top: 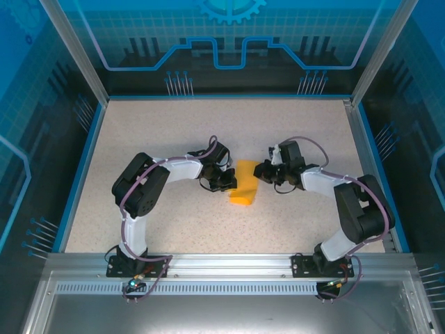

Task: Fold a paper plane with a square sheet of paper (pick it up from the middle)
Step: First fold in half a square sheet of paper at the center of the table.

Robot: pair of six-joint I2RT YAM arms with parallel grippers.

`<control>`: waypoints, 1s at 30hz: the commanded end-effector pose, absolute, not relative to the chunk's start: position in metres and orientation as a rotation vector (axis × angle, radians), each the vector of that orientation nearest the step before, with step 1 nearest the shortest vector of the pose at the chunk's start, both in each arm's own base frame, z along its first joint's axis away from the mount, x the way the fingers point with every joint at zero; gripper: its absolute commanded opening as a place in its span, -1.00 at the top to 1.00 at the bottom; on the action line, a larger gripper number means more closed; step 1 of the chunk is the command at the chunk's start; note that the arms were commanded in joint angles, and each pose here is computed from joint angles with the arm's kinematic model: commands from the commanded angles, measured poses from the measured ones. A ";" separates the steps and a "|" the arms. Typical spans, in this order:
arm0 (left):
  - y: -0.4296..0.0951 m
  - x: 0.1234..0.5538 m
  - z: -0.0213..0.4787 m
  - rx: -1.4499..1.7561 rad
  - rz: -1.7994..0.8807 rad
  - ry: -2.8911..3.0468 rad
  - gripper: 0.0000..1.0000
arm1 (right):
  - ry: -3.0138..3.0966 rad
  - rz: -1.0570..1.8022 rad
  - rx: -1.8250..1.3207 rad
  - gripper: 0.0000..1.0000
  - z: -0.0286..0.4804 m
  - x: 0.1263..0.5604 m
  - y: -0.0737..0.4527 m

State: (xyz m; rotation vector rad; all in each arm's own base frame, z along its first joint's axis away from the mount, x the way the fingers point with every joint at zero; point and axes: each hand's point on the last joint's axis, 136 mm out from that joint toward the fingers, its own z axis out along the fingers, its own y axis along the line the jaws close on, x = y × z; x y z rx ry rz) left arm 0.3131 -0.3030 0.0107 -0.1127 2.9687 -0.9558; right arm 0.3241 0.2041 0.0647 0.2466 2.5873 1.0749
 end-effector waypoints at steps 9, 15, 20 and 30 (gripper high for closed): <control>-0.249 0.256 -0.054 -0.238 -0.549 3.267 1.00 | 2.715 1.203 0.222 0.83 0.049 0.288 0.235; -0.249 0.255 -0.053 -0.239 -0.545 3.268 1.00 | 2.777 1.190 0.221 0.84 0.035 0.280 0.236; -0.248 0.255 -0.055 -0.247 -0.538 3.272 1.00 | 2.832 1.170 0.220 0.84 0.023 0.270 0.233; -0.246 0.254 -0.057 -0.266 -0.518 3.276 1.00 | 2.939 1.107 0.204 0.84 0.001 0.247 0.221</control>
